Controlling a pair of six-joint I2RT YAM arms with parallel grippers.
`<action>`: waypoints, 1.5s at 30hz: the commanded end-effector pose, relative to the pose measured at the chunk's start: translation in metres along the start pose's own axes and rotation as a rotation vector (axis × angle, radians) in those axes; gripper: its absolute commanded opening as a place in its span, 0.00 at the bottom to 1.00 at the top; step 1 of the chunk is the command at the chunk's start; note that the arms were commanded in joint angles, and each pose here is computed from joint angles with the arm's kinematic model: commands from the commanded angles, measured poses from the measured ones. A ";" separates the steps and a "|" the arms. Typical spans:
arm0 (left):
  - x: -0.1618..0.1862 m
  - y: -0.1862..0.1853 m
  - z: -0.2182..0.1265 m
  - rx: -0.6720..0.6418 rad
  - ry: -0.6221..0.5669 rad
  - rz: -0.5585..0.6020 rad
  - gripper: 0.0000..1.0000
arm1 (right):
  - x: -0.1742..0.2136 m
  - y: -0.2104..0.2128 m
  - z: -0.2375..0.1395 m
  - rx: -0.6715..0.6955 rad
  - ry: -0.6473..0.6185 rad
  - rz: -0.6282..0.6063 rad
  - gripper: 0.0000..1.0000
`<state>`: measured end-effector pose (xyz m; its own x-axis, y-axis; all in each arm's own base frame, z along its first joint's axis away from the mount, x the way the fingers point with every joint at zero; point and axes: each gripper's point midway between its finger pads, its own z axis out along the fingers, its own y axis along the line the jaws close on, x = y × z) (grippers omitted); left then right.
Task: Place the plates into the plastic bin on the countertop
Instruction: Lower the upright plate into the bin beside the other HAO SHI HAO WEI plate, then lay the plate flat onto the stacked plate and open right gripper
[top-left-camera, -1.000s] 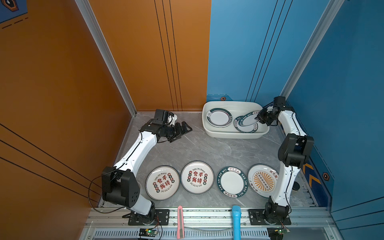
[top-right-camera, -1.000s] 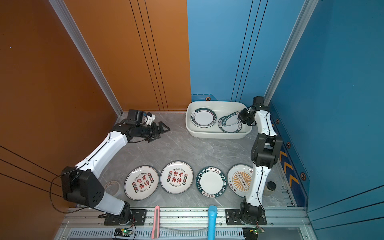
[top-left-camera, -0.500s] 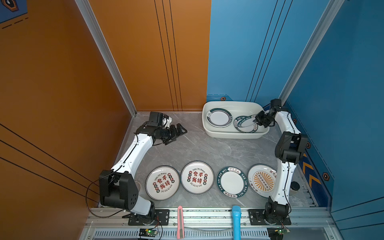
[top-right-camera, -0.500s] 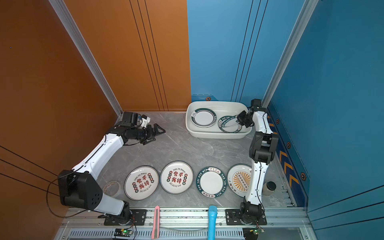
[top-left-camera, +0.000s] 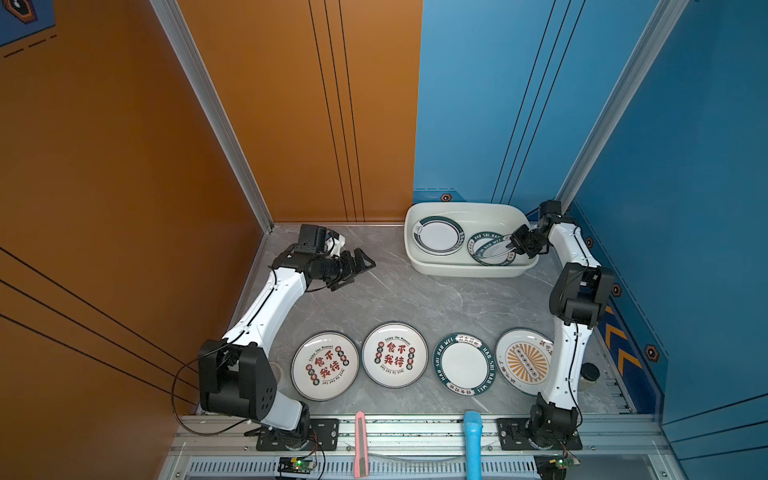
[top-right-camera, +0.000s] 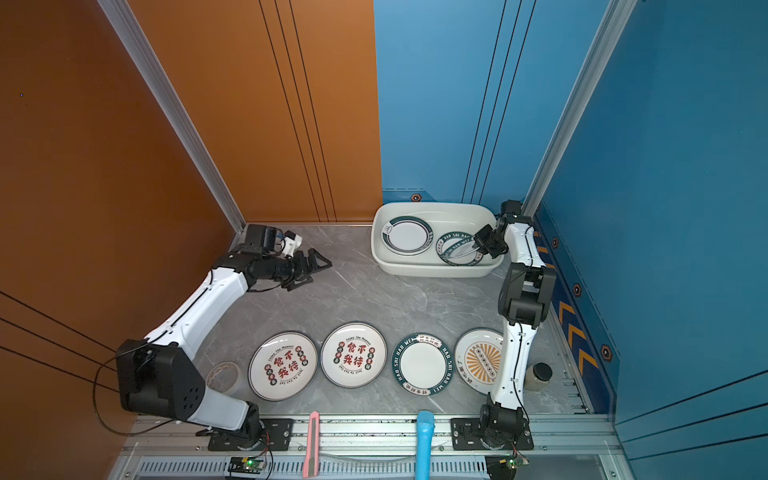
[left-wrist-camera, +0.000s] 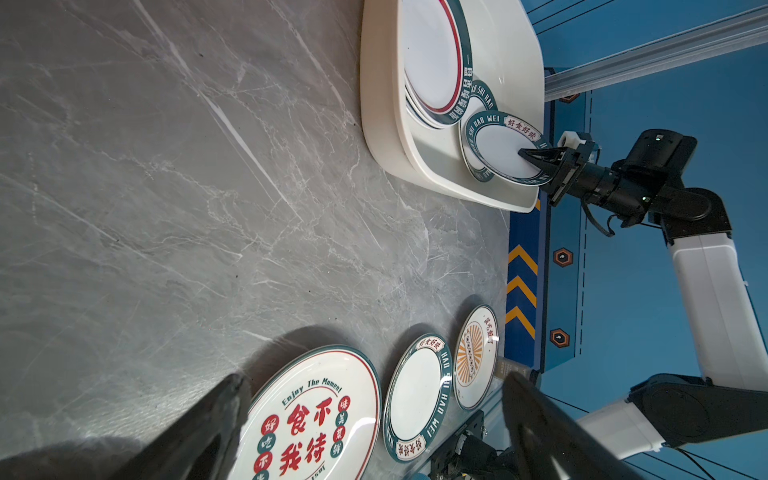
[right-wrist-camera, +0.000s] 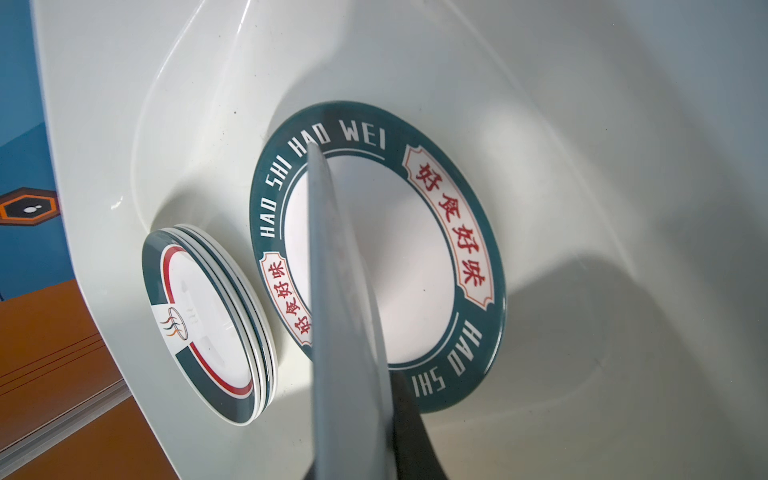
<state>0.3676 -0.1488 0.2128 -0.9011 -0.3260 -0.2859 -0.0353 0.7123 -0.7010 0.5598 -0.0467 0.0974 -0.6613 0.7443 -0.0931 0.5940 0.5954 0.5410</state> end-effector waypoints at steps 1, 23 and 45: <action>0.007 0.001 -0.007 0.004 0.004 0.005 0.97 | 0.009 -0.020 0.011 0.080 0.031 0.001 0.02; 0.011 0.002 -0.003 0.022 0.009 -0.003 0.96 | 0.006 -0.049 -0.016 0.191 0.008 -0.021 0.30; 0.019 0.004 -0.005 0.030 0.010 0.002 0.95 | 0.014 -0.058 -0.009 0.258 0.038 -0.021 0.38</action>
<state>0.3536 -0.1491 0.2008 -0.9090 -0.3208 -0.2661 -0.0416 0.7050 -0.7080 0.5308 -0.0704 0.0746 -0.6902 0.7161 -0.1040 0.6348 0.6682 0.3880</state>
